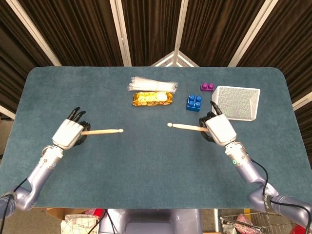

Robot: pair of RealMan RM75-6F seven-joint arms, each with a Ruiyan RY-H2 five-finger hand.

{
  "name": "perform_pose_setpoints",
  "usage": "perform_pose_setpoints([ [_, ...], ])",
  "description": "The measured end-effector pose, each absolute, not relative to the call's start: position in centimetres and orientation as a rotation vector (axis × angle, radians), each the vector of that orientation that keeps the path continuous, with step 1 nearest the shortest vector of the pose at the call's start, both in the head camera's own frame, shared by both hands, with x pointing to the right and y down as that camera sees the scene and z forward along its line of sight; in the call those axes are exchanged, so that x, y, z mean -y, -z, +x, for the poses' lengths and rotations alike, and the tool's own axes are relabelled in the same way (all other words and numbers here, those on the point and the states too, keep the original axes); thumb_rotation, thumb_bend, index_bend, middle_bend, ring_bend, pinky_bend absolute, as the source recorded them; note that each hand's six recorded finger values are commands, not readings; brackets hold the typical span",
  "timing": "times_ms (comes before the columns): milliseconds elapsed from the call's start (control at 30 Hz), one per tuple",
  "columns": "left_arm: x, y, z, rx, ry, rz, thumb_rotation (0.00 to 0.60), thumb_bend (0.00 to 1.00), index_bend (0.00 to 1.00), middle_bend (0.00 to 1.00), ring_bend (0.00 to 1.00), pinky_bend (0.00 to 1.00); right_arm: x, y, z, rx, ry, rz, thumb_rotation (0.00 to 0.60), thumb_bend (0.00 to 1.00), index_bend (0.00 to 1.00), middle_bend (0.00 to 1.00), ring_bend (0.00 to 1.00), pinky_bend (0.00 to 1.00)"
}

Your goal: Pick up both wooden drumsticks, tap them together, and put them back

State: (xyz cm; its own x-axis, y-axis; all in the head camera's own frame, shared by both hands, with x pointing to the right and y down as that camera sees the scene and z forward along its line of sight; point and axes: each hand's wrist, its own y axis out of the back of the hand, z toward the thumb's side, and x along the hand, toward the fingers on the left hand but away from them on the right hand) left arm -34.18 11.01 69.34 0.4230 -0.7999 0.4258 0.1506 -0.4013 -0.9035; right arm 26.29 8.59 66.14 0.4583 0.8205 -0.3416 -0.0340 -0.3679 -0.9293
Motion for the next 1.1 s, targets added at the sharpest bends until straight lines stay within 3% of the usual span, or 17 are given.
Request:
perform_pose_setpoints([
  [433, -12.7, -73.7, -33.4, -0.532, 1.221, -1.713, 0.600, 0.59, 0.58, 0.57, 0.13, 0.00, -11.3, -70.7, 25.4, 0.515, -1.088, -1.667, 0.600, 0.49, 0.69, 0.62, 0.38, 0.00],
  [867, -13.1, -74.5, -32.8, -0.503, 1.201, -1.721, 0.600, 0.59, 0.56, 0.55, 0.13, 0.00, -11.6, -72.4, 24.5, 0.501, -1.107, -1.687, 0.600, 0.49, 0.69, 0.62, 0.38, 0.00],
  [1100, -13.2, -74.4, -33.3, -0.488, 1.207, -1.721, 0.600, 0.59, 0.47, 0.50, 0.09, 0.00, -11.2, -73.3, 24.9, 0.511, -1.150, -1.692, 0.600, 0.49, 0.69, 0.62, 0.38, 0.00],
])
